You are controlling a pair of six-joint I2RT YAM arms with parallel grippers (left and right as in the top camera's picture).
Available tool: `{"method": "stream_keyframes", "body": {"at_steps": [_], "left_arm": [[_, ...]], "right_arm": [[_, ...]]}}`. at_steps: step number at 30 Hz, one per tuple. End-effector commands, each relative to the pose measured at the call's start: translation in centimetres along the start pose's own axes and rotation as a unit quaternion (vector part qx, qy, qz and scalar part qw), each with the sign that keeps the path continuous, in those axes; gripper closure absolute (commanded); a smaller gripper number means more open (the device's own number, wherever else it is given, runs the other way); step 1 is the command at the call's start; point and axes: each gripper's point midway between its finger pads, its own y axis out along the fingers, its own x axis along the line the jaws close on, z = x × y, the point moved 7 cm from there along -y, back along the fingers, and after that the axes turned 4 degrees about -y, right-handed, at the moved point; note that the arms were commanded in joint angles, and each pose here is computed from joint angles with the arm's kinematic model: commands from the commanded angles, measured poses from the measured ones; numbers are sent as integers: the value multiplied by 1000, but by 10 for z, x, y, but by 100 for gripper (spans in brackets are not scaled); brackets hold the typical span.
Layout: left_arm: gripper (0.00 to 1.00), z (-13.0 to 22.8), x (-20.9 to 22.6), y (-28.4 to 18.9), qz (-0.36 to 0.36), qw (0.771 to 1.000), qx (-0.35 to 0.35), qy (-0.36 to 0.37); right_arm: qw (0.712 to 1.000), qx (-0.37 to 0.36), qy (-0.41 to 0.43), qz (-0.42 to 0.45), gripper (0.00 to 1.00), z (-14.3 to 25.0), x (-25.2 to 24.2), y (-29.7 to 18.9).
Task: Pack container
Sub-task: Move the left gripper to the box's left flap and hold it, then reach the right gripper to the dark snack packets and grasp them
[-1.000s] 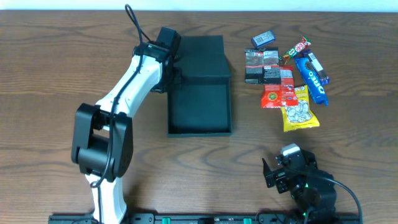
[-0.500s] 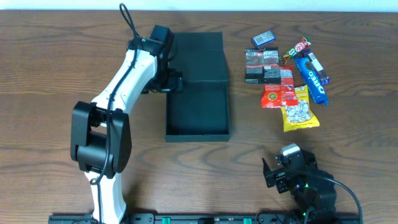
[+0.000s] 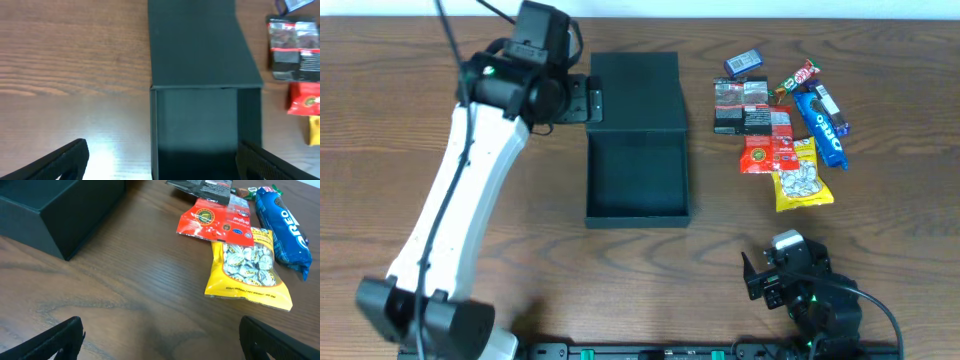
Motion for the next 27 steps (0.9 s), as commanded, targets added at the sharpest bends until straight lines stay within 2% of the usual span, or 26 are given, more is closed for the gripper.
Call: {"method": "stream_keyframes", "body": {"at_steps": [1, 2, 3, 4, 5, 6, 11, 15, 18, 22, 25, 27], "left_arm": [[5, 3, 1, -8, 2, 1000, 2, 1], [5, 4, 1, -9, 1, 1000, 4, 0], [5, 5, 2, -9, 0, 1000, 7, 0], [5, 5, 2, -9, -1, 1000, 9, 0], [5, 6, 2, -9, -1, 1000, 11, 0], [5, 6, 2, -9, -1, 1000, 11, -2], [5, 6, 2, -9, -2, 1000, 12, -2], [5, 5, 2, -8, 0, 1000, 7, -1], [5, -1, 1, -7, -3, 1000, -9, -1], [5, -18, 3, 3, -25, 999, -48, -2], [5, -33, 5, 16, -39, 996, -75, -7], [5, -39, 8, 25, -45, 996, -82, -11]], "right_arm": [[999, -30, 16, 4, 1, -9, -3, 0], [996, -72, 52, -18, 1, -23, 0, -1], [983, -125, 124, -55, 1, -42, 3, -5], [952, -150, 244, -109, 1, -55, 7, -10], [914, -145, 350, -147, 1, -59, 10, -12], [892, -137, 405, -147, 1, -59, 8, -12], [823, -157, 521, -161, 1, -71, 2, -16], [825, -237, 490, -152, 1, -92, -9, -27], [829, -259, 479, -126, 1, -97, -18, -26], [865, -220, 446, -58, 1, -100, -37, -6], [909, -160, 383, -11, 1, -122, -67, 14], [928, -130, 349, -7, 1, -139, -85, 28]]}}
